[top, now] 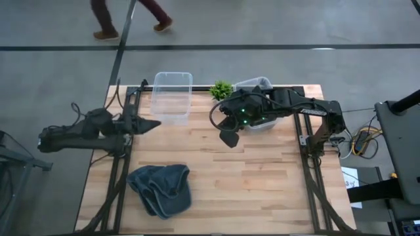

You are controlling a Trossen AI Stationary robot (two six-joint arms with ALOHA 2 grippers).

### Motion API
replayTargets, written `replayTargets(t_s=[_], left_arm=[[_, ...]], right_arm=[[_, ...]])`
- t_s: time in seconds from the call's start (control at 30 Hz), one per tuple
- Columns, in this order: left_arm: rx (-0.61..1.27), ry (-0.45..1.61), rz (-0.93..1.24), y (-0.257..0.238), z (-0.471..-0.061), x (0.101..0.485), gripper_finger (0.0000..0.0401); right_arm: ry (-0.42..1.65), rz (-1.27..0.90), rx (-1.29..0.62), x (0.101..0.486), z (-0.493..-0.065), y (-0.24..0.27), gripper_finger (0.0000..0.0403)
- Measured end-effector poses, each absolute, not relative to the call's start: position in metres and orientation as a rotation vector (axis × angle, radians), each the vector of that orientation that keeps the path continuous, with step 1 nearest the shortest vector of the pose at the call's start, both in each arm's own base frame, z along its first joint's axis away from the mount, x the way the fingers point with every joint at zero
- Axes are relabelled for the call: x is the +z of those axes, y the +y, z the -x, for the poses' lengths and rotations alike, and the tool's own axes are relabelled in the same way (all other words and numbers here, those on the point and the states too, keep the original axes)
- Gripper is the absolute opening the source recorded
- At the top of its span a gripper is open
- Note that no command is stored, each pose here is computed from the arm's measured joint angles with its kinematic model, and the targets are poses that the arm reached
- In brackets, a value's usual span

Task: Pick & Place hat
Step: Put the right blue cap into the left transparent bin

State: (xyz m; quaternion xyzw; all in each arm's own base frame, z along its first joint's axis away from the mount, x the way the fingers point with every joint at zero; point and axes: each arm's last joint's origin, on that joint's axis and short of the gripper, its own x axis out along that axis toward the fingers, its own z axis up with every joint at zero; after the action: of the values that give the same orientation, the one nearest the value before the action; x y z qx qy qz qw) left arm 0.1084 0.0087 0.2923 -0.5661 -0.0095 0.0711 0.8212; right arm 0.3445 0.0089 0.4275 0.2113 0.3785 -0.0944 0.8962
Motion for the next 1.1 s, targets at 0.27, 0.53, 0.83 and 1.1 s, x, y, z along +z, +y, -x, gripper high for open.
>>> replayTargets(t_s=[0.27, 0.53, 0.83, 1.1], left_arm=[[0.327, 0.427, 0.953, 0.009, -0.128, 0.327, 0.0149], [0.211, 0.697, 0.928, 0.002, -0.16, 0.323, 0.0149], [0.212, 1.006, 0.892, -0.009, -0.176, 0.294, 0.0158], [0.252, 1.215, 0.827, -0.024, -0.192, 0.263, 0.0212]], right_arm=[[0.853, -0.402, -0.176, 0.423, -0.34, 0.018, 0.0008], [0.857, -0.393, -0.156, 0.423, -0.339, 0.025, 0.0008], [0.859, -0.395, -0.151, 0.423, -0.339, 0.029, 0.0008], [0.858, -0.409, -0.157, 0.423, -0.339, 0.029, 0.0008]])
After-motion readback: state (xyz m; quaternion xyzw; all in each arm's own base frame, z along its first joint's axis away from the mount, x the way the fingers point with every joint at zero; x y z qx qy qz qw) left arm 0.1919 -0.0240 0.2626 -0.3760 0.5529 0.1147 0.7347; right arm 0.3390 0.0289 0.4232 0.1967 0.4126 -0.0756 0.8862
